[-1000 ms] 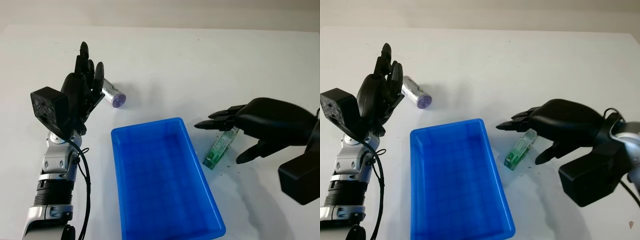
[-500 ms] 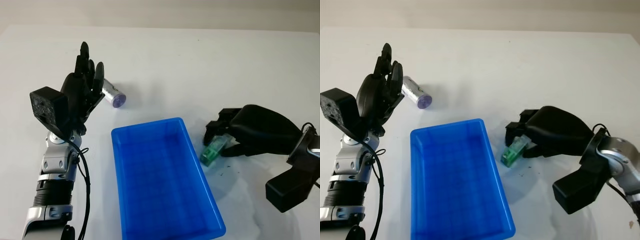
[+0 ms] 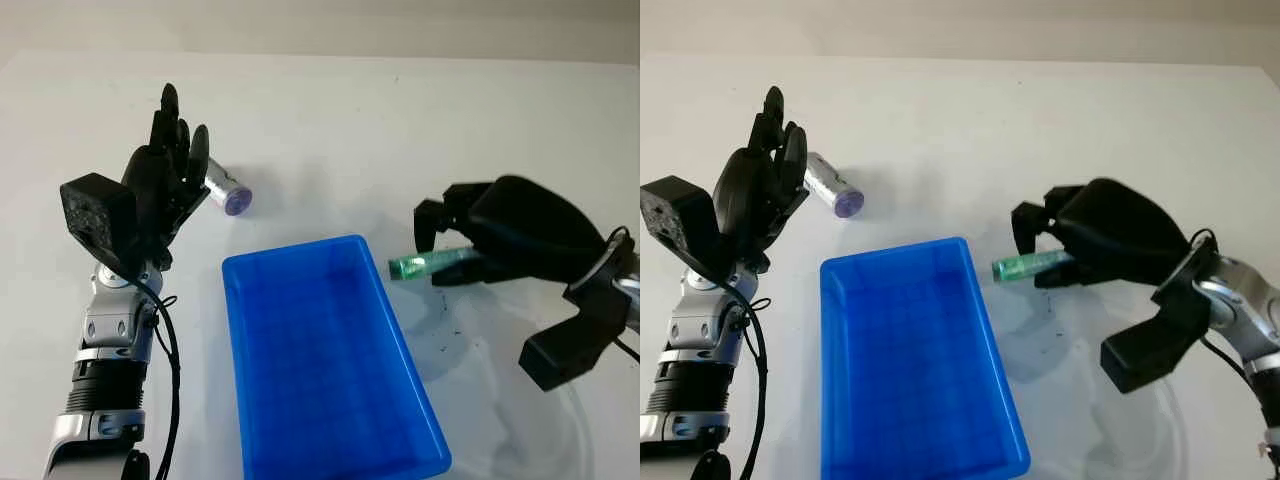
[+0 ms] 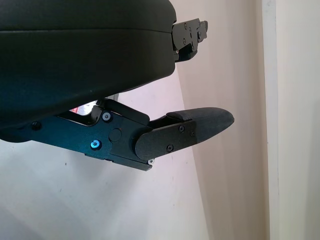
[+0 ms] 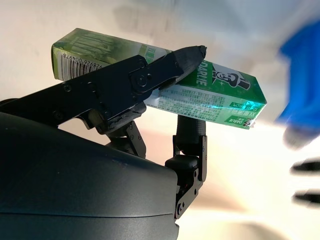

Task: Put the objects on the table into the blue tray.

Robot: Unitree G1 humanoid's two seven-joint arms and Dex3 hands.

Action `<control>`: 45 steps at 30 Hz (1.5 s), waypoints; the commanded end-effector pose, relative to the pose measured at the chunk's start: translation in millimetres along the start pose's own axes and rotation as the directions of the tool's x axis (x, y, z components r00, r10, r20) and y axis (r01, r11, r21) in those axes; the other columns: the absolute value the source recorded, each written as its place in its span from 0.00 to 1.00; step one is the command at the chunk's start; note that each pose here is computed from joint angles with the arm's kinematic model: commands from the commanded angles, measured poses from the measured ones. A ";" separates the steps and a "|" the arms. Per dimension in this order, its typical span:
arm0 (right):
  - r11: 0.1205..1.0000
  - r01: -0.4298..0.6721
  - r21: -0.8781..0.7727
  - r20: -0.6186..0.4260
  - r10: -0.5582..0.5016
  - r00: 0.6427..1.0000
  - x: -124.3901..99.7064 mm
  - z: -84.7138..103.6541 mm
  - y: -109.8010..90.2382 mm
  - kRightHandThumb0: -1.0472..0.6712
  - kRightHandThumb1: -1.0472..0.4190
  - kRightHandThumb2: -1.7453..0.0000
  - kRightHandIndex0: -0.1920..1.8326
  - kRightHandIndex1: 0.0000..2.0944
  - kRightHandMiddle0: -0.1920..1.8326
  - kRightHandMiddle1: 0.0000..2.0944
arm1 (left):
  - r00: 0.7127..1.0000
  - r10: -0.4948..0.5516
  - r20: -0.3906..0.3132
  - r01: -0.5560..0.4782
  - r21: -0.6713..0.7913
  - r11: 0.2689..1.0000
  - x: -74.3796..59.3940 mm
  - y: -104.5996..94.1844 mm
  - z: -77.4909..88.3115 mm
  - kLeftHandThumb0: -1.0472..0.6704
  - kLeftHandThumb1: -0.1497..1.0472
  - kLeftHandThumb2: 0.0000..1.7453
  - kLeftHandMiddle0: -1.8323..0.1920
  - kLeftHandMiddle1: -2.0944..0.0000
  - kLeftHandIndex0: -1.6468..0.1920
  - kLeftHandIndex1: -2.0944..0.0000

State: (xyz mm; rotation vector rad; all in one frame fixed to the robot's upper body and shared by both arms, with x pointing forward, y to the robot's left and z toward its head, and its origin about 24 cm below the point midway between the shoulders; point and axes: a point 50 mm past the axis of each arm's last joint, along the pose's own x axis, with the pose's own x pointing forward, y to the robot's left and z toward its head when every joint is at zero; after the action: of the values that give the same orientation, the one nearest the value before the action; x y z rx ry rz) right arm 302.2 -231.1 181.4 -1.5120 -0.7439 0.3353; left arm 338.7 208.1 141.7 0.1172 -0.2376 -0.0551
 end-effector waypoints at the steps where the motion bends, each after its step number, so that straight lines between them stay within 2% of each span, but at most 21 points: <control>1: 0.994 0.111 0.000 -0.015 -0.111 0.994 10.0 -4.1 -17.8 0.35 0.00 0.96 0.50 1.00 0.42 1.00 | 1.000 0.004 0.004 -0.005 0.008 1.000 -1.5 2.8 1.7 0.25 1.00 0.36 1.00 1.00 1.00 1.00; 5: 0.954 0.294 0.054 0.000 -0.295 0.956 25.0 -2.5 -40.8 0.36 0.00 0.97 0.54 1.00 0.46 1.00 | 1.000 0.010 0.003 -0.010 0.010 1.000 -2.1 3.2 1.0 0.25 1.00 0.36 1.00 1.00 1.00 1.00; 9: 0.896 0.416 0.154 0.064 -0.430 0.901 38.2 15.4 -58.0 0.36 0.00 0.96 0.59 1.00 0.50 1.00 | 1.000 0.006 0.001 -0.006 0.016 1.000 -2.9 2.9 1.0 0.25 1.00 0.36 1.00 1.00 1.00 1.00; 13: 0.851 0.459 0.255 0.179 -0.508 0.842 46.0 49.6 -65.3 0.34 0.00 0.95 0.64 1.00 0.53 1.00 | 1.000 0.005 0.003 -0.005 0.007 1.000 -3.0 2.0 0.9 0.26 1.00 0.36 1.00 1.00 1.00 1.00; 15: 0.822 0.470 0.321 0.247 -0.552 0.797 46.2 67.6 -63.6 0.34 0.00 0.94 0.68 1.00 0.57 1.00 | 1.000 0.009 0.002 -0.009 0.009 1.000 -3.0 1.4 0.6 0.25 1.00 0.36 1.00 1.00 1.00 1.00; 18: 0.806 0.442 0.393 0.312 -0.569 0.761 43.6 87.7 -60.6 0.32 0.00 0.90 0.69 1.00 0.55 1.00 | 1.000 0.010 0.001 -0.010 0.017 1.000 -3.1 0.7 0.4 0.25 1.00 0.36 1.00 1.00 1.00 1.00; 20: 0.808 0.392 0.441 0.343 -0.555 0.758 42.0 99.2 -59.2 0.31 0.00 0.88 0.69 1.00 0.53 1.00 | 1.000 0.011 0.000 -0.011 0.017 1.000 -3.3 0.5 0.1 0.25 1.00 0.36 1.00 1.00 1.00 1.00; 23: 0.807 0.301 0.507 0.371 -0.520 0.770 41.0 108.1 -56.1 0.28 0.00 0.87 0.69 1.00 0.56 1.00 | 1.000 0.018 0.000 -0.018 0.017 1.000 -3.3 0.1 -0.4 0.25 1.00 0.36 1.00 1.00 1.00 1.00; 31: 0.835 0.148 0.529 0.412 -0.406 0.815 38.9 113.7 -47.0 0.25 0.00 0.92 0.65 1.00 0.58 1.00 | 1.000 0.024 -0.002 -0.024 0.018 1.000 -4.0 -1.6 -1.6 0.25 1.00 0.36 1.00 1.00 1.00 1.00; 32: 0.843 0.129 0.522 0.424 -0.387 0.819 38.8 113.5 -45.9 0.25 0.00 0.93 0.64 1.00 0.56 1.00 | 1.000 0.024 -0.001 -0.024 0.019 1.000 -4.1 -1.7 -1.6 0.25 1.00 0.36 1.00 1.00 1.00 1.00; 34: 0.872 0.075 0.483 0.456 -0.324 0.829 38.6 110.4 -45.1 0.25 0.00 0.94 0.51 0.99 0.42 1.00 | 1.000 0.026 -0.001 -0.026 0.022 0.999 -4.1 -1.8 -1.7 0.25 1.00 0.36 1.00 1.00 1.00 1.00; 35: 0.885 0.034 0.464 0.468 -0.277 0.839 38.6 108.1 -45.5 0.24 0.00 0.95 0.39 0.94 0.30 0.97 | 1.000 0.026 -0.002 -0.026 0.022 0.999 -4.2 -2.0 -1.7 0.26 1.00 0.37 1.00 1.00 1.00 1.00; 36: 0.894 -0.013 0.448 0.476 -0.226 0.850 38.4 105.7 -45.7 0.25 0.00 0.96 0.30 0.86 0.23 0.90 | 1.000 0.026 -0.003 -0.026 0.024 0.999 -4.3 -2.3 -1.8 0.26 1.00 0.37 1.00 1.00 1.00 1.00; 37: 0.901 -0.055 0.431 0.483 -0.179 0.857 38.1 103.7 -45.8 0.25 0.01 0.96 0.24 0.73 0.18 0.78 | 1.000 0.026 -0.005 -0.026 0.024 0.999 -4.3 -2.5 -1.9 0.26 1.00 0.37 1.00 1.00 1.00 1.00; 38: 0.900 -0.087 0.426 0.485 -0.147 0.862 37.9 102.3 -45.5 0.26 0.02 0.97 0.18 0.52 0.16 0.58 | 1.000 0.027 -0.007 -0.027 0.023 0.999 -4.4 -2.6 -2.1 0.26 1.00 0.37 1.00 1.00 1.00 1.00; 40: 0.897 -0.111 0.429 0.483 -0.124 0.867 36.9 100.5 -44.6 0.29 0.06 0.97 0.16 0.25 0.16 0.31 | 1.000 0.029 -0.009 -0.029 0.022 0.999 -4.5 -2.8 -2.2 0.27 1.00 0.37 1.00 1.00 1.00 1.00; 42: 0.890 -0.086 0.448 0.470 -0.153 0.869 36.0 98.9 -44.2 0.36 0.07 0.97 0.12 0.13 0.14 0.19 | 0.999 0.030 -0.010 -0.030 0.018 0.999 -4.5 -3.2 -2.3 0.27 1.00 0.37 1.00 1.00 1.00 1.00; 45: 0.865 -0.026 0.501 0.440 -0.228 0.869 34.8 95.5 -46.3 0.42 0.04 0.95 0.07 0.06 0.10 0.11 | 1.000 0.029 -0.010 -0.029 0.012 1.000 -4.4 -3.7 -2.5 0.28 1.00 0.36 1.00 1.00 1.00 1.00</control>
State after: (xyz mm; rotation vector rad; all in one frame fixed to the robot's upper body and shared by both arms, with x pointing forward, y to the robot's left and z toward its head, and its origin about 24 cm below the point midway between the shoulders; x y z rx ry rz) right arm 257.9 -136.3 221.9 -0.9263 -1.0169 0.8109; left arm 336.0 206.7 136.9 0.1282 -0.2225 -0.0196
